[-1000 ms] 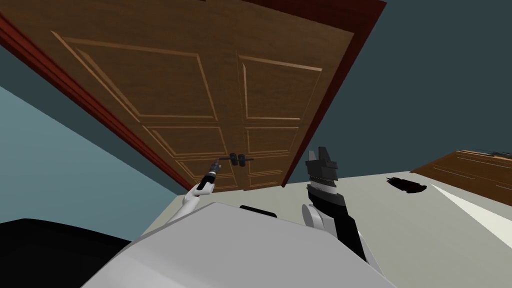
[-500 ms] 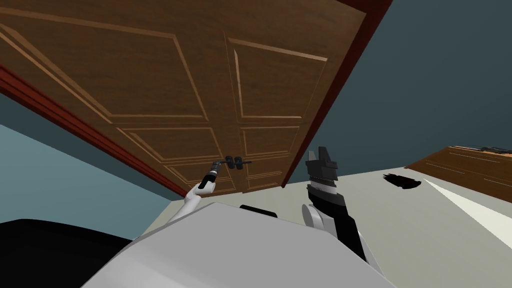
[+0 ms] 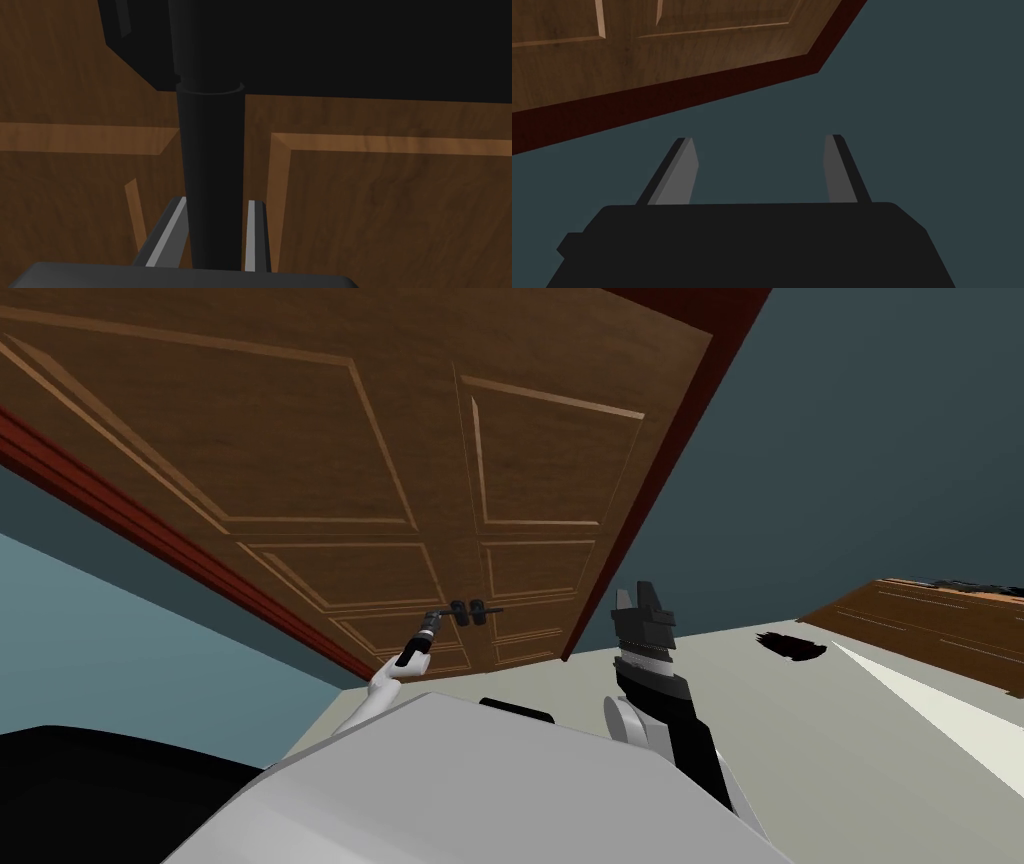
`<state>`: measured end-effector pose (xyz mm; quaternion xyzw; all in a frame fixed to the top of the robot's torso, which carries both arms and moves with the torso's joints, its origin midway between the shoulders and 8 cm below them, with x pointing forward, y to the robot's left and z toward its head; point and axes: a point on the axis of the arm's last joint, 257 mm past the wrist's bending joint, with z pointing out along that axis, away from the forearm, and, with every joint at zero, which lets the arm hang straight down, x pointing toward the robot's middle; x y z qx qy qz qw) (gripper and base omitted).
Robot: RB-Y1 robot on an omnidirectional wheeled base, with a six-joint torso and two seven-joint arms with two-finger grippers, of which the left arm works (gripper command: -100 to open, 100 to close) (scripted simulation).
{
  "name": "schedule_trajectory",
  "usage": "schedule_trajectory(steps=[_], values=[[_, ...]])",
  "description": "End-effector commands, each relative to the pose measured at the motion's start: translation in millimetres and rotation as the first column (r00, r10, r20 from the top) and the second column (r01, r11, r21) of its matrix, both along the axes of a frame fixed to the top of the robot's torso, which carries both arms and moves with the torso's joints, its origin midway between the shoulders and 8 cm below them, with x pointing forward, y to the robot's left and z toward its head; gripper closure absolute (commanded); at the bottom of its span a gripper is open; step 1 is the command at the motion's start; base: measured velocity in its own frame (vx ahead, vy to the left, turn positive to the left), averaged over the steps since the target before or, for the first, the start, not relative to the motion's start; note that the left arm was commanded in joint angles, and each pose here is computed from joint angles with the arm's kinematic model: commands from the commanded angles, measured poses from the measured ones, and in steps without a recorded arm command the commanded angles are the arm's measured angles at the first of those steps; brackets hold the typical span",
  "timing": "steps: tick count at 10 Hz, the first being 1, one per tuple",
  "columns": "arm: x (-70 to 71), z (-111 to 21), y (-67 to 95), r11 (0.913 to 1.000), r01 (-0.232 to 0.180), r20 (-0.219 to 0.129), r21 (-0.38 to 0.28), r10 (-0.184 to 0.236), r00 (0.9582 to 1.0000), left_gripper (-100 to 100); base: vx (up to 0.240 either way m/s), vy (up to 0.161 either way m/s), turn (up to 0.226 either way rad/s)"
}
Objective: Pull the door open
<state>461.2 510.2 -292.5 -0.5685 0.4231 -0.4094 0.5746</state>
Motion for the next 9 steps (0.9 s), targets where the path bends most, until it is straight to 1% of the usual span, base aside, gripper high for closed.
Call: schedule_trajectory(steps=[1, 3, 5, 9], values=[[-4.7, -2.3, 2.2, 1.0, 0.003, -0.006, -0.001, -0.003, 1.0, 100, -0.171, 0.006, -0.101], [-6.6, -1.1, -1.6, 0.9997, 0.024, -0.004, -0.001, -0.024, 0.9997, 100, -0.204, 0.002, -0.106], [-6.7, -0.3, -10.6, 0.9985, 0.055, 0.001, -0.004, -0.055, 0.9985, 100, -0.198, 0.051, -0.145], [-4.9, 0.0, -32.9, 0.9929, 0.118, 0.009, -0.016, -0.117, 0.993, 100, -0.193, 0.06, -0.142]])
